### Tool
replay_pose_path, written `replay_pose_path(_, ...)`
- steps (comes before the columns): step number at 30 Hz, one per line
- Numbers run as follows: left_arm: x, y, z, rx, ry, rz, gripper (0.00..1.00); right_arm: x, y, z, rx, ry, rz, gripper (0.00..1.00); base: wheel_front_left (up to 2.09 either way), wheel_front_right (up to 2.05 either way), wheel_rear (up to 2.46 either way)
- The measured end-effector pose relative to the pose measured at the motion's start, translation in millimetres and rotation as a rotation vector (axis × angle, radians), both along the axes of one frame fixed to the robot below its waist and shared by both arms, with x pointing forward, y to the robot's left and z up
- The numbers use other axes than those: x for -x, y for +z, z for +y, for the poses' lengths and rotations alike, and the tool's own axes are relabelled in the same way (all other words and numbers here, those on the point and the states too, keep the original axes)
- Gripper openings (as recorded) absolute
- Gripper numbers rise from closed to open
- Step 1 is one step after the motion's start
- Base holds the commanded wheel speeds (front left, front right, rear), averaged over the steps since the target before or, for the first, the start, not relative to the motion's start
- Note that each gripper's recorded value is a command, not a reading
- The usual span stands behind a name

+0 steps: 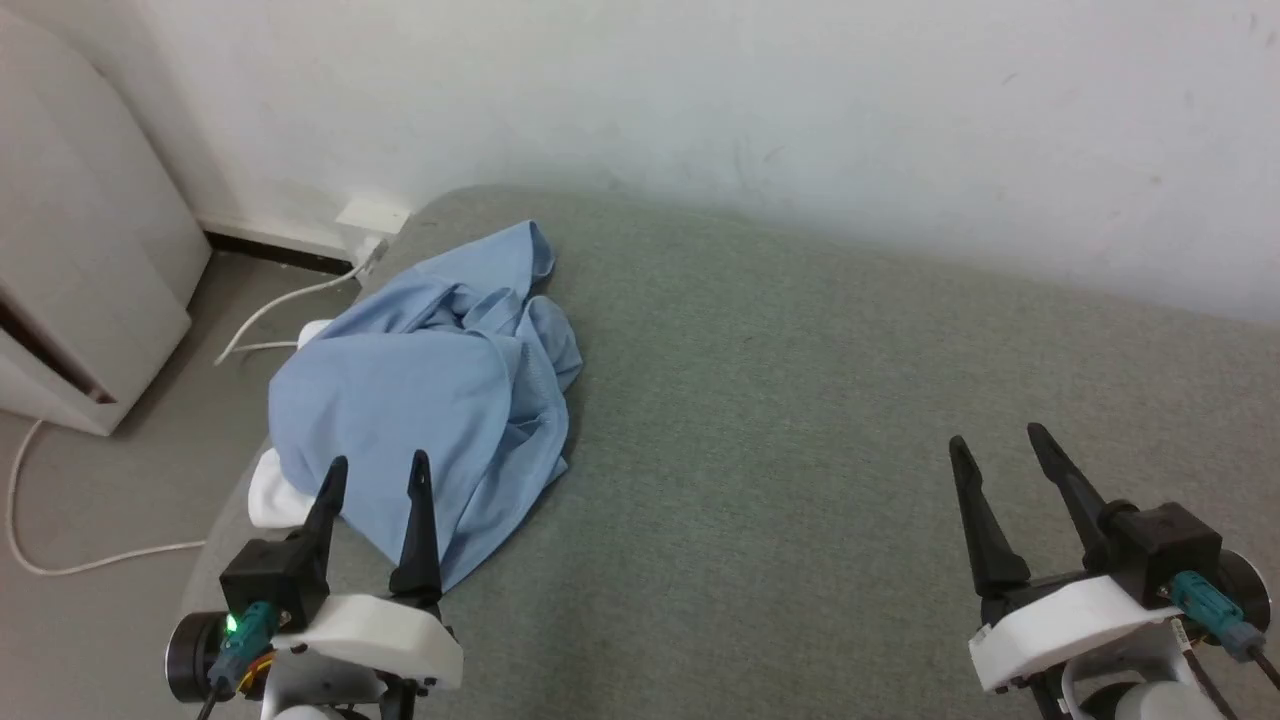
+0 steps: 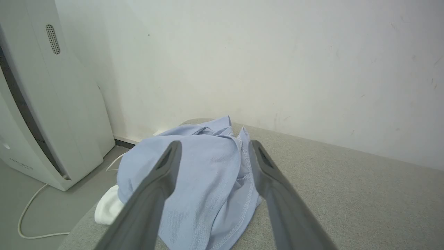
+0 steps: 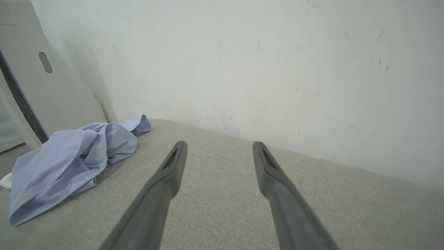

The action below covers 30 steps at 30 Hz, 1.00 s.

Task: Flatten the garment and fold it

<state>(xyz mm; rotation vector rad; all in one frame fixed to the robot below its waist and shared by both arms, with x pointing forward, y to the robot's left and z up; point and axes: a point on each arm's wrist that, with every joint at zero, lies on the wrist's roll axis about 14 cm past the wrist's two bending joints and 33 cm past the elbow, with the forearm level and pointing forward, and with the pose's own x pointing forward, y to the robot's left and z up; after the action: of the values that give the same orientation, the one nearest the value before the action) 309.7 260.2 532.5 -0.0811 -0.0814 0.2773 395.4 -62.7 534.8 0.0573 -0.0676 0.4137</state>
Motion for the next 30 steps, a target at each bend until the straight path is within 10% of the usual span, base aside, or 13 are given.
replay_pose_path(15,2,4,13,0.027,0.05,-0.031,1.0,-7,2,25,-0.018,0.07,-0.007,1.0,-0.02,-0.02,-0.02)
replay_pose_path(30,-100,15,33,0.001,-0.01,-0.016,1.0,-31,-22,16,-0.021,0.039,0.056,1.0,0.0,0.0,0.0)
